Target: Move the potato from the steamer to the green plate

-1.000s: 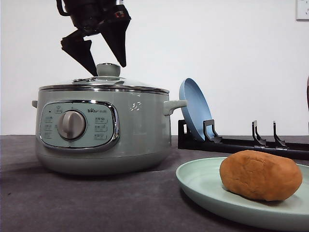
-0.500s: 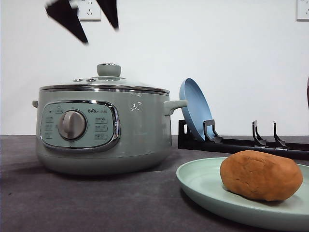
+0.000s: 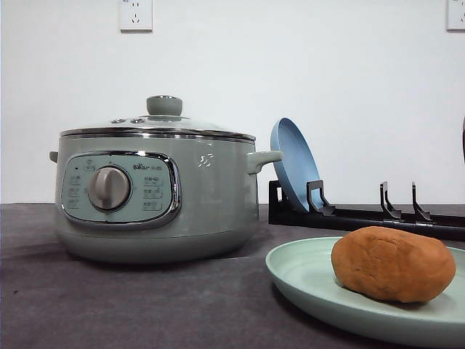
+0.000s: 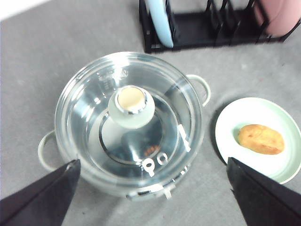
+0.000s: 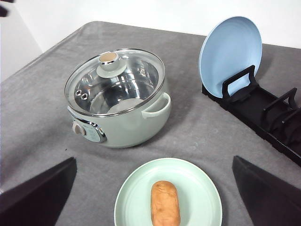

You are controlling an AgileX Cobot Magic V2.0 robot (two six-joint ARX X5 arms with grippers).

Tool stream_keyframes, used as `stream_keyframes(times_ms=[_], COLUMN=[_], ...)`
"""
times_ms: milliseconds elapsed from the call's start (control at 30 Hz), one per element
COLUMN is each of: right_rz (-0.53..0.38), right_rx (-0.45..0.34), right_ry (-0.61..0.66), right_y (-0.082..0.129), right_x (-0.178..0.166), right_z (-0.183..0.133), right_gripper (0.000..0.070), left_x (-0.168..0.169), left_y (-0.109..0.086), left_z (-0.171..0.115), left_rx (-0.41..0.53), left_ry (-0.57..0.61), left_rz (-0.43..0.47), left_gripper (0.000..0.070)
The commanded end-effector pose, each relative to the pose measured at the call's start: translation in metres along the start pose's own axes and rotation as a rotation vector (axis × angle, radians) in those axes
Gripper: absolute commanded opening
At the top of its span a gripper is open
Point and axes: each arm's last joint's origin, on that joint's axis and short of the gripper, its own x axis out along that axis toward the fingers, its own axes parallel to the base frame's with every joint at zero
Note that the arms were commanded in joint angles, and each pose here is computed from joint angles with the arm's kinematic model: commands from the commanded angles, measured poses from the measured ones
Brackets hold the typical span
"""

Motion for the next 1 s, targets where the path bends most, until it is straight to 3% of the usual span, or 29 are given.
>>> stream_keyframes(times_ms=[0,233,467,667,933,967], right_rz=[0.005,-0.002,-0.014,-0.017,-0.012,-0.012], right_rx=[-0.019,-0.020,0.026,0.055,0.053,0.053], right_ry=[-0.001,0.040,0.098,0.104,0.083,0.083], right_y=[0.001,-0.001,-0.008,-0.012,-0.012,-0.012], right_x=[-0.001,0.002,0.014,0.022,0.024,0.024], right_z=[0.002,-0.006,-0.037,-0.058,-0.058,-0.058], right_gripper=[0.0694,0.0694,0.0694,0.0694,0.0694,0.0688], left_x=[-0.007,-0.014,-0.011,-0.015,-0.016,-0.016], left_y=[-0.004,-0.016,-0.025,-0.028,-0.028,-0.028], left_z=[-0.014,-0.087,-0.135,-0.149,-0.147,-0.147], left_rx=[-0.012,-0.051,-0.133,-0.133,-0.127,-0.127], left_ry=[-0.037,-0.168,-0.220,-0.255,-0.276,-0.276], left_rz=[0.001,0.007,-0.081,-0.079,-0.078,-0.078], left_gripper=[0.0637,0.0637,0.0637,0.0637,0.0630,0.0569])
